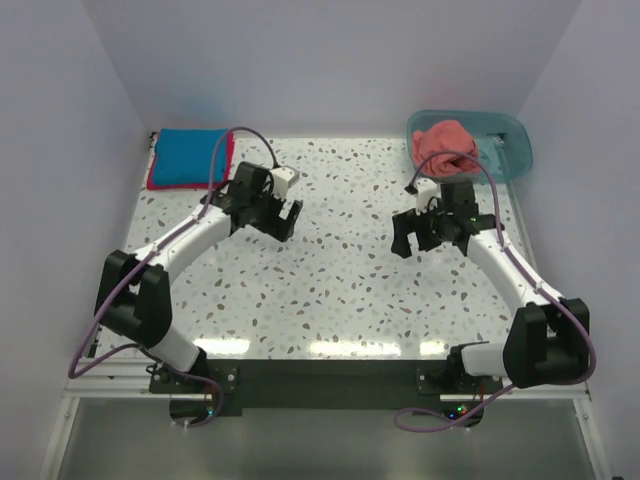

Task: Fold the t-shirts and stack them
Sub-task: Grab the tshirt from the pile

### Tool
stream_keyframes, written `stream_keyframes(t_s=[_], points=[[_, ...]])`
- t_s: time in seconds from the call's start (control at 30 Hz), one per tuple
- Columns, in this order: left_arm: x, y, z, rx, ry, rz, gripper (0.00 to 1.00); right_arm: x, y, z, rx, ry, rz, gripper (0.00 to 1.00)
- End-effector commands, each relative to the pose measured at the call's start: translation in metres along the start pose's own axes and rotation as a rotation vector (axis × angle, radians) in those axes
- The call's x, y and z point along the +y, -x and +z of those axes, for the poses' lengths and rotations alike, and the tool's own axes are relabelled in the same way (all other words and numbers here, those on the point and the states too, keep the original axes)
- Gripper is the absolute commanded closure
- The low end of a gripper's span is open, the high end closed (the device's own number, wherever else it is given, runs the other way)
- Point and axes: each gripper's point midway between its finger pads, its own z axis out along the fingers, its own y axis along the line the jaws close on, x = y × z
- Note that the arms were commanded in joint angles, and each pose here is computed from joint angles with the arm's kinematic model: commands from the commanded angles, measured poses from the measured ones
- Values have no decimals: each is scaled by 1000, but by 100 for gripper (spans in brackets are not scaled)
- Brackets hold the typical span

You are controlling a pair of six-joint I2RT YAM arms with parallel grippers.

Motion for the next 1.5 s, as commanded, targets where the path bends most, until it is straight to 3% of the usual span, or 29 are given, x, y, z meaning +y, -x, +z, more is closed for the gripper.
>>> stream_keyframes(t_s=[0.0,0.17,0.3,0.47,0.67,1.03,1.3,1.4,1.43,1.47], points=[[13,50,-16,-113,16,-43,0,9,43,-16,-101,29,-21,1],[38,86,-39,-234,-97,-159,0,6,105,-44,-233,-9,-23,2],[54,117,-58,-319,-83,-149,0,-15,157,-65,-330,-109,-15,1],[64,134,-62,-345,-47,-119,0,-84,211,-95,-434,-288,83,1],[74,133,-55,-327,-20,-98,0,-182,219,-93,-390,-490,226,1],[92,105,-32,-236,-21,-124,0,-268,226,-8,-326,-537,283,1],[105,106,-30,-197,-7,-143,0,-280,174,79,-170,-417,437,1],[106,107,-31,-199,-11,-151,0,-274,174,82,-180,-362,480,17],[106,107,-32,-198,-13,-154,0,-271,178,78,-191,-349,474,44],[105,110,-33,-204,-20,-153,0,-268,185,72,-210,-337,465,60]])
